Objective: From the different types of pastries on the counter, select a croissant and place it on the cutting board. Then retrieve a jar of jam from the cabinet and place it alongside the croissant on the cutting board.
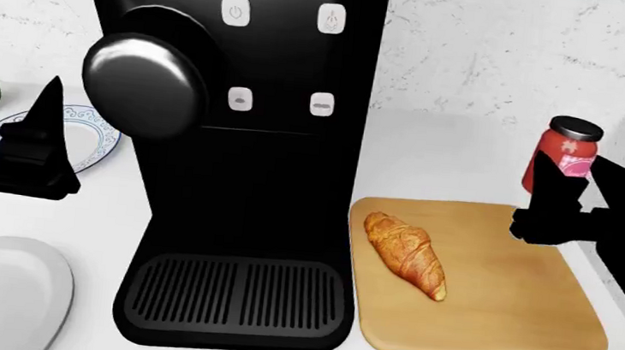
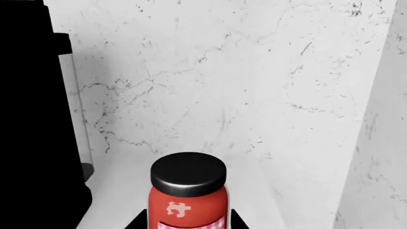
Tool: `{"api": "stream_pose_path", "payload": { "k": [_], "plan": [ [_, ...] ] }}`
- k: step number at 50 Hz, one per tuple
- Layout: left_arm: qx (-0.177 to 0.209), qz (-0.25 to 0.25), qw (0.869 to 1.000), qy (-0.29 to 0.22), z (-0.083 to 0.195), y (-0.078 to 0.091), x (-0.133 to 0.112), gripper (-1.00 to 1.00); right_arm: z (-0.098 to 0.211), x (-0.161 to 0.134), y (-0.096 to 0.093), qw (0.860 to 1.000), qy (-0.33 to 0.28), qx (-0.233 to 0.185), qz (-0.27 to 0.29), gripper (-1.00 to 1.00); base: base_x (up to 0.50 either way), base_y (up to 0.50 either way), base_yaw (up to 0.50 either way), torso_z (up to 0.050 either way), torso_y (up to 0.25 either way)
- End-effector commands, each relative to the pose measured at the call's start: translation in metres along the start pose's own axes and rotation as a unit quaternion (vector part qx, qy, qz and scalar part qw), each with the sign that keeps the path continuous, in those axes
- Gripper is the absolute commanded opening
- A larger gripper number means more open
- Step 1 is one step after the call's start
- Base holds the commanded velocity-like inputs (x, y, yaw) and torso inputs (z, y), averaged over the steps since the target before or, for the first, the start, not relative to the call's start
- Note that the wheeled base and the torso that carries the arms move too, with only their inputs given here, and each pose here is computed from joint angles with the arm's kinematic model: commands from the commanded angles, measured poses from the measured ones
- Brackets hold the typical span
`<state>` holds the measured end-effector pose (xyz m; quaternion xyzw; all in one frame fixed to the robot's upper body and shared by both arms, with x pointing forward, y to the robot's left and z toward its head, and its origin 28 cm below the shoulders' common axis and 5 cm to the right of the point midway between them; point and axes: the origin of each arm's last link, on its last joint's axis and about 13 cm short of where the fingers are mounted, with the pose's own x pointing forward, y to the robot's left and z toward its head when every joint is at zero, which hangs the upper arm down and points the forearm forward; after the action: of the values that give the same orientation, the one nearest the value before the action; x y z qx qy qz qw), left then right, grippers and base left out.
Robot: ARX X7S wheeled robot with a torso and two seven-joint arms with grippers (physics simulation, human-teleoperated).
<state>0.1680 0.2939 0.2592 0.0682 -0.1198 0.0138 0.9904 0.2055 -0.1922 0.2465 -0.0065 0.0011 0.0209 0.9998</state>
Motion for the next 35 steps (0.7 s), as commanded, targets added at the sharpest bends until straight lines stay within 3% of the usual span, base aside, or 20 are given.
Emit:
{"api": "stream_pose_path", "payload": {
  "k": [1, 35],
  "plan": [
    [0.001, 0.000, 1.000, 0.002, -0.002, 0.000, 0.001, 1.00, -0.015, -0.004, 0.001, 1.000, -0.004, 0.003, -0.001, -1.00, 0.00, 0.00, 0.00, 0.000, 0.000],
    [0.002, -0.003, 1.000, 0.005, -0.004, -0.001, 0.002, 1.00, -0.037, -0.005, 0.005, 0.999, 0.041, 0.016, 0.027, -1.00, 0.00, 0.00, 0.00, 0.000, 0.000]
  ]
}}
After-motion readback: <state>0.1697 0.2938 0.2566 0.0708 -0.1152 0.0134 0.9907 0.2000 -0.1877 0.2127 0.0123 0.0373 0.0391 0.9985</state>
